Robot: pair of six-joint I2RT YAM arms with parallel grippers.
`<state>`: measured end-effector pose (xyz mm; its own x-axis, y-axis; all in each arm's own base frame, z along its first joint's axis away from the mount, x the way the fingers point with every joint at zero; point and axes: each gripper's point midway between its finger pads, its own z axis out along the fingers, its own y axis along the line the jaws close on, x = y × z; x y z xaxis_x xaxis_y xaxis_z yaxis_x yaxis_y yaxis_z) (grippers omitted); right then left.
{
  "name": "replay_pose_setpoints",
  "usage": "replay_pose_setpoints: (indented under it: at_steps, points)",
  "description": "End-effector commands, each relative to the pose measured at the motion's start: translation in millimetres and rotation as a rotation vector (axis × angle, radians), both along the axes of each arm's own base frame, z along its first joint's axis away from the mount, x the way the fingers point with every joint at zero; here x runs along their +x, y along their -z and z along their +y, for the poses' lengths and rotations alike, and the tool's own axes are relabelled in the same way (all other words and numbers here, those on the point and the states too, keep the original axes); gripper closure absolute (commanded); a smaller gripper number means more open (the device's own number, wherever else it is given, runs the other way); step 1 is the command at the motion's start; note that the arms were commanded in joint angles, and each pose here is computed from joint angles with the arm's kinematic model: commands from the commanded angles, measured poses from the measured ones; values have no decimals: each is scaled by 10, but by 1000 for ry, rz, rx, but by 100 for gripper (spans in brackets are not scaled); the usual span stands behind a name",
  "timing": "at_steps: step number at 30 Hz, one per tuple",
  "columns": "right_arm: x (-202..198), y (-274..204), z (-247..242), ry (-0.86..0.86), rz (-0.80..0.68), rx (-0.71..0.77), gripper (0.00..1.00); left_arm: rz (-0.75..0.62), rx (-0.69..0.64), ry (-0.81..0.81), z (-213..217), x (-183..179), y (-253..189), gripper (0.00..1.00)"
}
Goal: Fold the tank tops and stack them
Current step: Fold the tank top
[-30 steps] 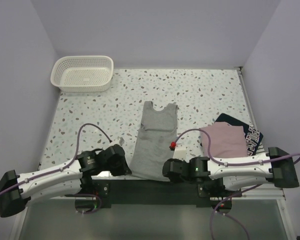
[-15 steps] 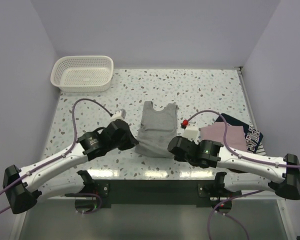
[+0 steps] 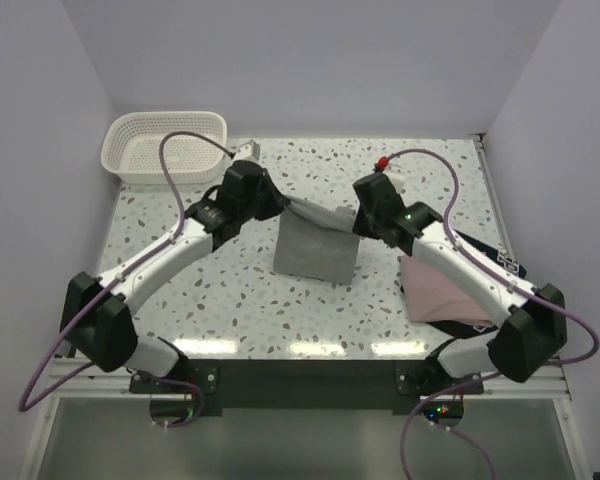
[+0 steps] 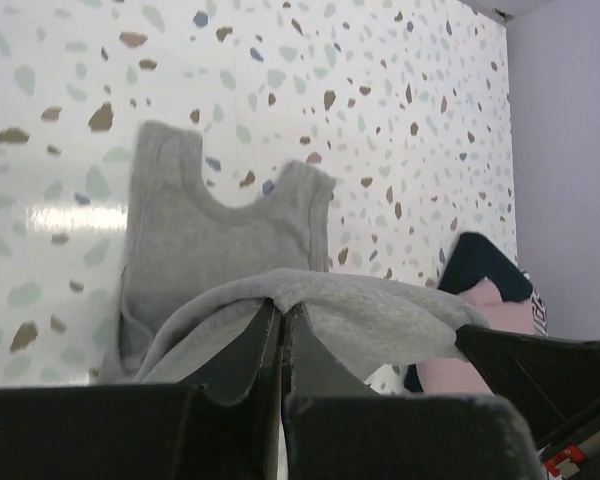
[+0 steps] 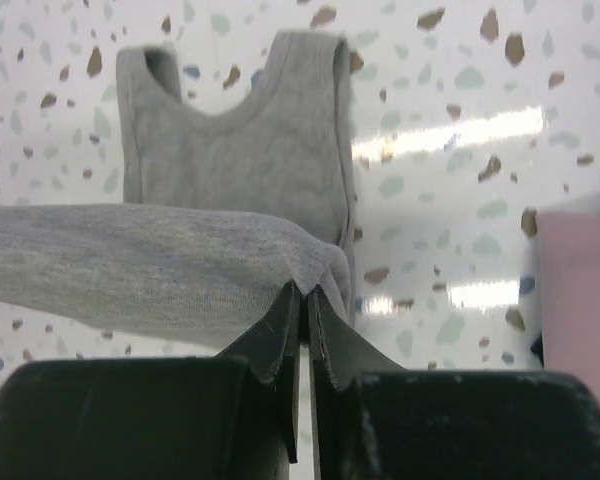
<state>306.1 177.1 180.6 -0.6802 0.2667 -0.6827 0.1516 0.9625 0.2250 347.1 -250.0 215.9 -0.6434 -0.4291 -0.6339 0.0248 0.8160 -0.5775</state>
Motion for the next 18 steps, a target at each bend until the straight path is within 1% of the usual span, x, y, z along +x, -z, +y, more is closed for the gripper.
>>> replay_pose_setpoints:
  at_steps: [1,2,3,4,5,6,7,8,9,12,14,15,16,17,18]
  points:
    - [583,-91,44,-61,-52,16,96,-121,-48,53,-203,677,-63,100]
    - [759,143,-48,-34,-3,-2,93,-129,-42,73,-237,801,20,100]
    - [928,100,-42,-25,-23,6,77,-172,-76,92,-328,976,-73,92]
    - [1046,153,-123,-4,-13,9,70,-127,-67,101,-340,1175,276,81]
    - [1132,239,-136,3,3,11,61,-159,-84,123,-392,1329,208,70]
    - [1253,315,-116,1,18,10,41,-141,-89,127,-397,1417,300,55]
    - [1306,343,-162,15,26,-5,33,-122,-87,114,-339,1552,460,52]
    - [1348,330,-179,22,20,-20,26,-136,-101,111,-336,1618,410,48]
    - [1386,282,-192,21,10,-36,18,-145,-107,106,-298,1662,381,46]
    - [1341,193,-284,41,13,-60,17,-166,-74,59,-124,1688,182,44]
    - [1258,217,-292,39,24,-57,18,-137,-46,27,-39,1622,208,45]
    - [1146,291,-314,45,47,-50,20,-77,-15,-2,54,1521,291,46]
    - [1067,340,-293,39,59,-43,21,-49,0,-14,96,1458,341,46]
    - [934,507,-292,29,94,-42,25,27,30,-30,163,1314,536,47]
    - [845,485,-230,22,85,-24,26,27,36,-43,183,1219,483,47]
